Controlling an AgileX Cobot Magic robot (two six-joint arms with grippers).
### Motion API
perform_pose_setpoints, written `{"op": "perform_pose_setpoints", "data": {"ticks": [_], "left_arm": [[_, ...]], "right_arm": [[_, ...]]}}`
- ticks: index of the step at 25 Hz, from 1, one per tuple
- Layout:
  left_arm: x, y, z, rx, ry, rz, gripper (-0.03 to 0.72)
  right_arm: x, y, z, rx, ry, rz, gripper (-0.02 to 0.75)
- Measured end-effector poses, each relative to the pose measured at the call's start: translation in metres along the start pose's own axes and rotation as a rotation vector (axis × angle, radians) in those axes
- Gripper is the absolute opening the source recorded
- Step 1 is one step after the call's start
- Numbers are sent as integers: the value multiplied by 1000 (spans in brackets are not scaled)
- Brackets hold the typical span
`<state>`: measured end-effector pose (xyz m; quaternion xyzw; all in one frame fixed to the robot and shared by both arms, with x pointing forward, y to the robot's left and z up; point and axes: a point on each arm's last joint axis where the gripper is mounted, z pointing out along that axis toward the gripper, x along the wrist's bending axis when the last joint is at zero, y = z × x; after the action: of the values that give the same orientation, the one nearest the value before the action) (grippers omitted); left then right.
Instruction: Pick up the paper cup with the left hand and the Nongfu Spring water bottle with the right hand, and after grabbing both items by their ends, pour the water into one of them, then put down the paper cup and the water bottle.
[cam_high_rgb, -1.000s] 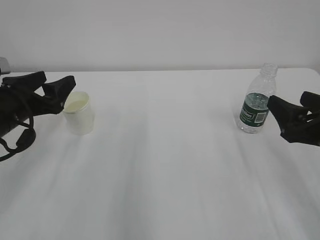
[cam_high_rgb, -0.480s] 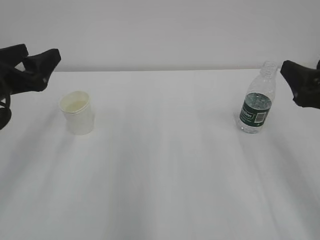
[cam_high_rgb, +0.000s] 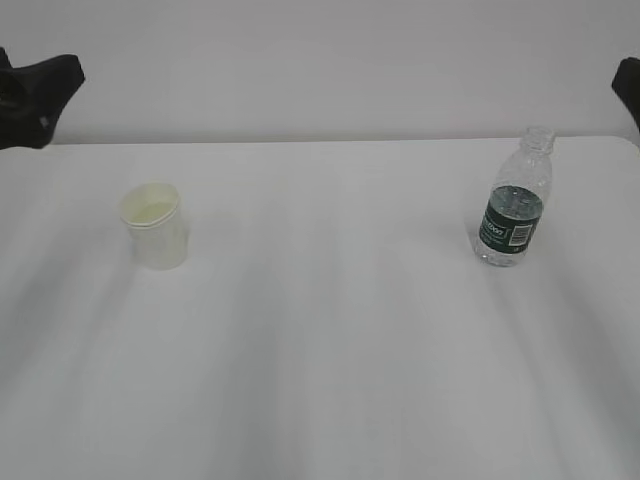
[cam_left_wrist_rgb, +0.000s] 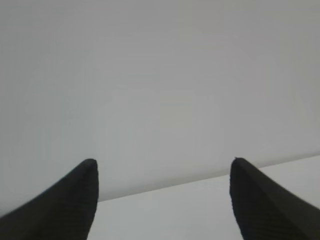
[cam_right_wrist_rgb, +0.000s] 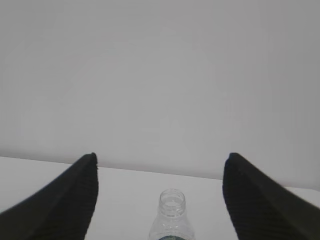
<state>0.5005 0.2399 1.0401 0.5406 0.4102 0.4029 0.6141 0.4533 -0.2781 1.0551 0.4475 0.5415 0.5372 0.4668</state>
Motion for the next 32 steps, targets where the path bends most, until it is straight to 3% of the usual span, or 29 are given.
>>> {"op": "perform_pose_setpoints", "data": {"ticks": [17, 23, 32], "left_arm": [[-10, 60, -47, -85, 29, 30, 587], [-11, 68, -62, -62, 54, 39, 587], [-16, 93, -93, -147, 64, 49, 576]], "right_arm": [[1, 36, -52, -54, -54, -27, 590], [1, 44, -73, -56, -78, -31, 590], [0, 53, -93, -49, -106, -33, 590]]}}
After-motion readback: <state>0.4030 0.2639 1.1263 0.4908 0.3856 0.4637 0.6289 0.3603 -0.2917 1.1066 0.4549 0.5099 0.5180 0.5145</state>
